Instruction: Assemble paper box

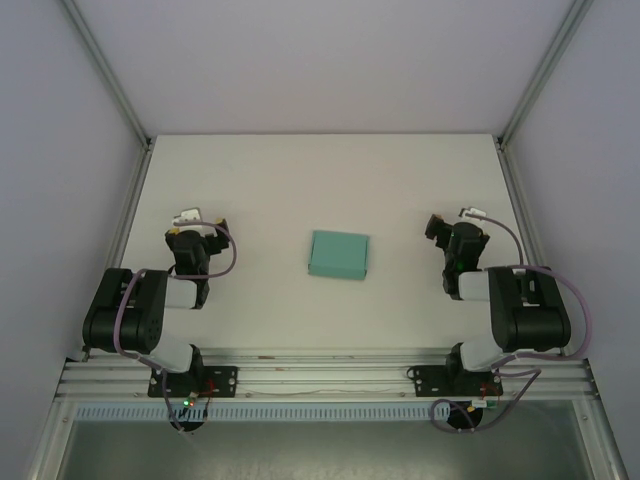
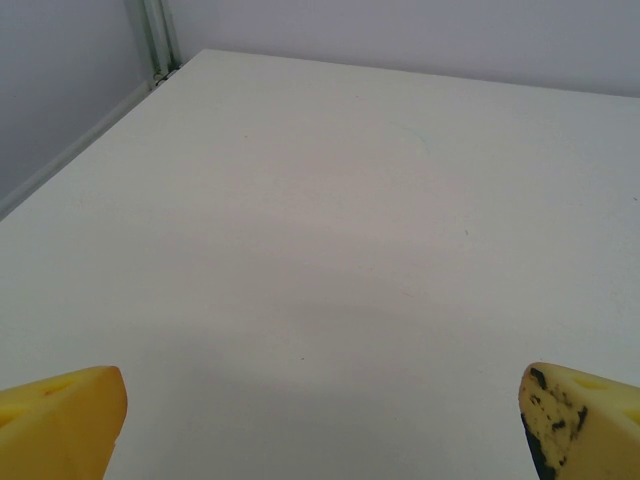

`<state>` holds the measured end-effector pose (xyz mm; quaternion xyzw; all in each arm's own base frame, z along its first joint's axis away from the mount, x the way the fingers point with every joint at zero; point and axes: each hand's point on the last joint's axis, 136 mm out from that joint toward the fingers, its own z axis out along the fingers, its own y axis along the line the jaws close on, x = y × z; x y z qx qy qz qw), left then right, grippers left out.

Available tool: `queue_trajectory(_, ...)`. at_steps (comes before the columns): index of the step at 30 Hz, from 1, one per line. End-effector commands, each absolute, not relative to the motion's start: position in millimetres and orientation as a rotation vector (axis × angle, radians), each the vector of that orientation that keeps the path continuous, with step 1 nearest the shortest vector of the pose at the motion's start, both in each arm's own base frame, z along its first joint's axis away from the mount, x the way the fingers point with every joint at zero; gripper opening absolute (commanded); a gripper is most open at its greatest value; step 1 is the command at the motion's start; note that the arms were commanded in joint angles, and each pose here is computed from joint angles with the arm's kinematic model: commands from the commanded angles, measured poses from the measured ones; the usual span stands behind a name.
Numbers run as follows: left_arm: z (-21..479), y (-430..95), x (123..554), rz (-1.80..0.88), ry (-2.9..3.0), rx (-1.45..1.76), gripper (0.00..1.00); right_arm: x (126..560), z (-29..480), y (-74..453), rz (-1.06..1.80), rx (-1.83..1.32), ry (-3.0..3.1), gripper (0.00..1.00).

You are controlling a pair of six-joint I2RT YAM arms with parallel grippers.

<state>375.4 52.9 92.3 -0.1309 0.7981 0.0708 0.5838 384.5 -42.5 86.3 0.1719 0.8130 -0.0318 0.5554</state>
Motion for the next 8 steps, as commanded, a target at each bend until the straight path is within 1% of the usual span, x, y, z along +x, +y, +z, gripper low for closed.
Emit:
queue_trajectory(1, 106.5, 52.9, 381.1, 0.163, 1.817, -0.292, 1.00, 388.9, 98.6, -45.6, -0.072, 0.415, 1.881, 1.00)
queue_trajectory(8, 106.4, 52.9, 380.8, 0.162, 1.817, -0.292, 1.00, 388.9, 98.1, -44.5, -0.068, 0.408, 1.884, 1.00)
